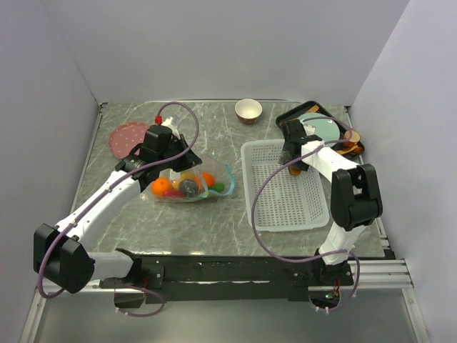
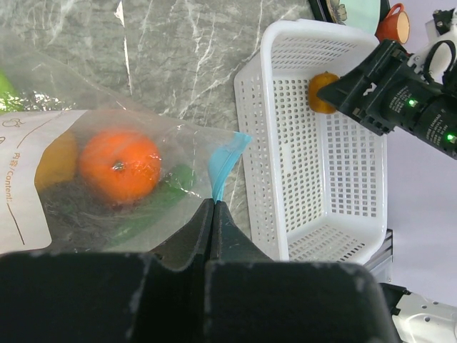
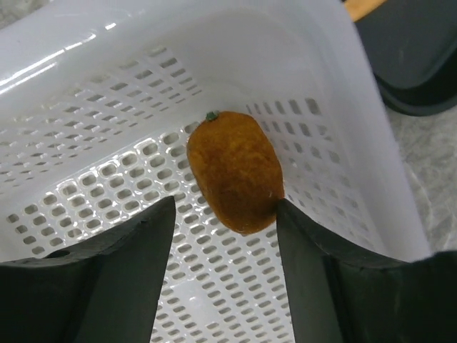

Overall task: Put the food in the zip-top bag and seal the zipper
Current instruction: Pick up the fake vegetable from the bin.

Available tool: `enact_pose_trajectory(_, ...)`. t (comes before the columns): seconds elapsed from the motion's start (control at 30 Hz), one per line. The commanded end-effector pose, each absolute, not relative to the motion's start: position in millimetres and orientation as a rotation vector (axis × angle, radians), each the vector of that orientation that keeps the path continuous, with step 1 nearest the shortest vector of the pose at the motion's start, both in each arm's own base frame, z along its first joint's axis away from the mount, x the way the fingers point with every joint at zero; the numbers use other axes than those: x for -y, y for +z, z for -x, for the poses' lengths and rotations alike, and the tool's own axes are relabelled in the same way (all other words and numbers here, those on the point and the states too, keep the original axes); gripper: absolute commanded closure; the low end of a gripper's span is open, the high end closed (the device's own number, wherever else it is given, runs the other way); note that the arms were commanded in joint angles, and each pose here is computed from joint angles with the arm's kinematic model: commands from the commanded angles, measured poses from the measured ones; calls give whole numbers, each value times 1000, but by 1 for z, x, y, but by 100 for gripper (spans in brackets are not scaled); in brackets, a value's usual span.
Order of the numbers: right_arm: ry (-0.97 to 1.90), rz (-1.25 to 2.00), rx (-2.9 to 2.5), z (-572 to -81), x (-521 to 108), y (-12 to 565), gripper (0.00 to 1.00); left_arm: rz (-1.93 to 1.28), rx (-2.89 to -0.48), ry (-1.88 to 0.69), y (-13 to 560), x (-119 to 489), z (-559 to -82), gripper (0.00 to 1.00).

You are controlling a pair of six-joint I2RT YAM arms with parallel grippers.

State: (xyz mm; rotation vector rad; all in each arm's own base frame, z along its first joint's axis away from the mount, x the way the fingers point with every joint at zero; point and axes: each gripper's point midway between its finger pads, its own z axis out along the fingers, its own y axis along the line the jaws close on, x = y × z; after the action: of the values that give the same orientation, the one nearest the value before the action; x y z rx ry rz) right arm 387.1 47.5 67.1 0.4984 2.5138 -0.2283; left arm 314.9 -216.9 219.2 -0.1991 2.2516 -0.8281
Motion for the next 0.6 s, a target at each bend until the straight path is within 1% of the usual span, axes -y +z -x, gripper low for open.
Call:
enact_pose_trajectory(0.0, -134, -496, -2450, -407, -55, 82, 35, 196, -2208, -830, 232, 216, -318, 99)
enact_pose_trajectory(0.03, -141, -495, -2449, -407, -55, 82, 33, 195, -2206, -828, 232, 216, -318, 99)
enact_pose_trajectory(0.27, -182, -523, -2434, -410, -45, 86, 30, 190, -2214, -832, 230, 217, -319, 99)
enact_pose_trajectory(0.47, -184, -534, -2448, -418, -43, 80, 31, 193, -2216, -819, 229, 215, -318, 99)
enact_pose_trajectory(0.57, -176, -535, -2457, -420, -44, 76, 33, 194, -2213, -815, 230, 215, -319, 99)
